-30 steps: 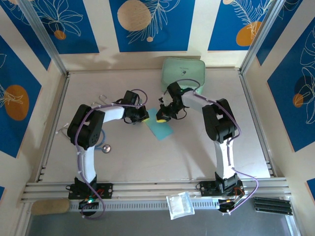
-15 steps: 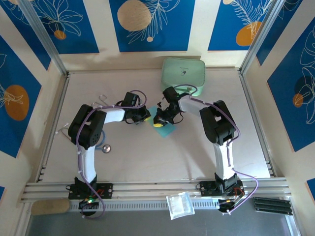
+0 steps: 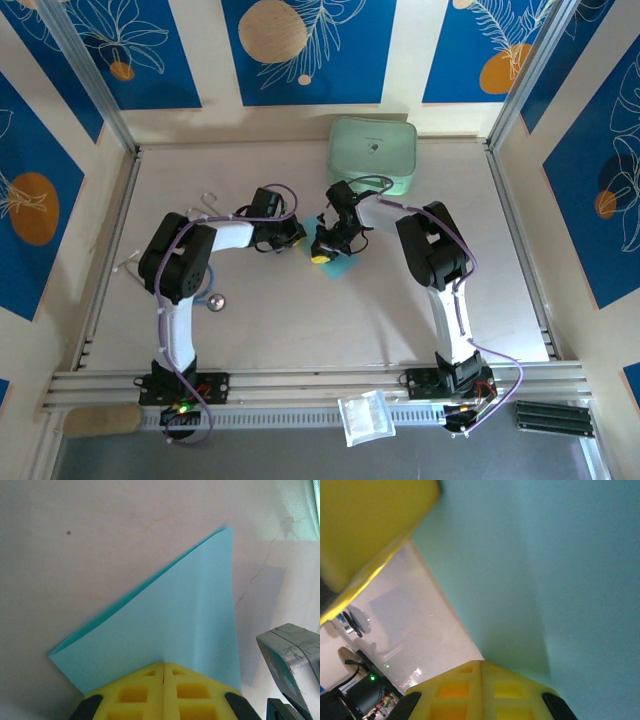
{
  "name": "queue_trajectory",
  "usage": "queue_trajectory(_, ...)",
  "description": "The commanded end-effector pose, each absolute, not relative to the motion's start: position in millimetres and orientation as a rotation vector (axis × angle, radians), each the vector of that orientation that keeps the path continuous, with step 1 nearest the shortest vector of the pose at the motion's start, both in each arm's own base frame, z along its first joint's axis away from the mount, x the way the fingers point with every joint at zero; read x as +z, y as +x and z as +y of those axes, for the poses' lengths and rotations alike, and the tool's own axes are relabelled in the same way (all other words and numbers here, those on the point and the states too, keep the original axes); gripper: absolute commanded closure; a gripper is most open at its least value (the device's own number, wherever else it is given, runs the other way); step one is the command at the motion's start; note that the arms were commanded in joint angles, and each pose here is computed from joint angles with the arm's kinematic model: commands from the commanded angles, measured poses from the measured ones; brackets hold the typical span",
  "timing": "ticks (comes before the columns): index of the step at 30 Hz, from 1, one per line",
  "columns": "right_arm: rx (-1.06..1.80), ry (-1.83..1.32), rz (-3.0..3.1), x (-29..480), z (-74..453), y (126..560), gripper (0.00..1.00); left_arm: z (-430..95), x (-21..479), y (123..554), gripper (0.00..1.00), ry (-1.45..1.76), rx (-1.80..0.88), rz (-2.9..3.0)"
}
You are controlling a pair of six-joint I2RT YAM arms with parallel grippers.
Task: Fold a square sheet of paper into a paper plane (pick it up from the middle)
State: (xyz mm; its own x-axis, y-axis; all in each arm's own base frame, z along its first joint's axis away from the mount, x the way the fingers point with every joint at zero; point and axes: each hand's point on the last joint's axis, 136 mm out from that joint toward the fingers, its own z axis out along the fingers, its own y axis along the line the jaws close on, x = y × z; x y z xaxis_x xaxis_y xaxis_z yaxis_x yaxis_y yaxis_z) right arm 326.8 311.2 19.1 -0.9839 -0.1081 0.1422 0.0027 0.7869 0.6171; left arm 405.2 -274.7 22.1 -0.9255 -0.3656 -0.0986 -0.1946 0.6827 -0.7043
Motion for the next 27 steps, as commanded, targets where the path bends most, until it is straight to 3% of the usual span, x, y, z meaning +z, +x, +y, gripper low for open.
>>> queue_trajectory(1,-0.897,0.098,-2.794,11,304,317,0.98,-255,-22,381,0.95,-0.511,-0.887,2.81)
queue_trajectory(21,-0.845,0.106,-2.731,17,253,246,0.98,-241,-40,372,0.96,-0.433,-0.779,2.875)
queue_trajectory(27,-0.99,0.159,-2.801,55,263,265,0.98,-259,-13,384,0.92,-0.325,-0.897,2.833)
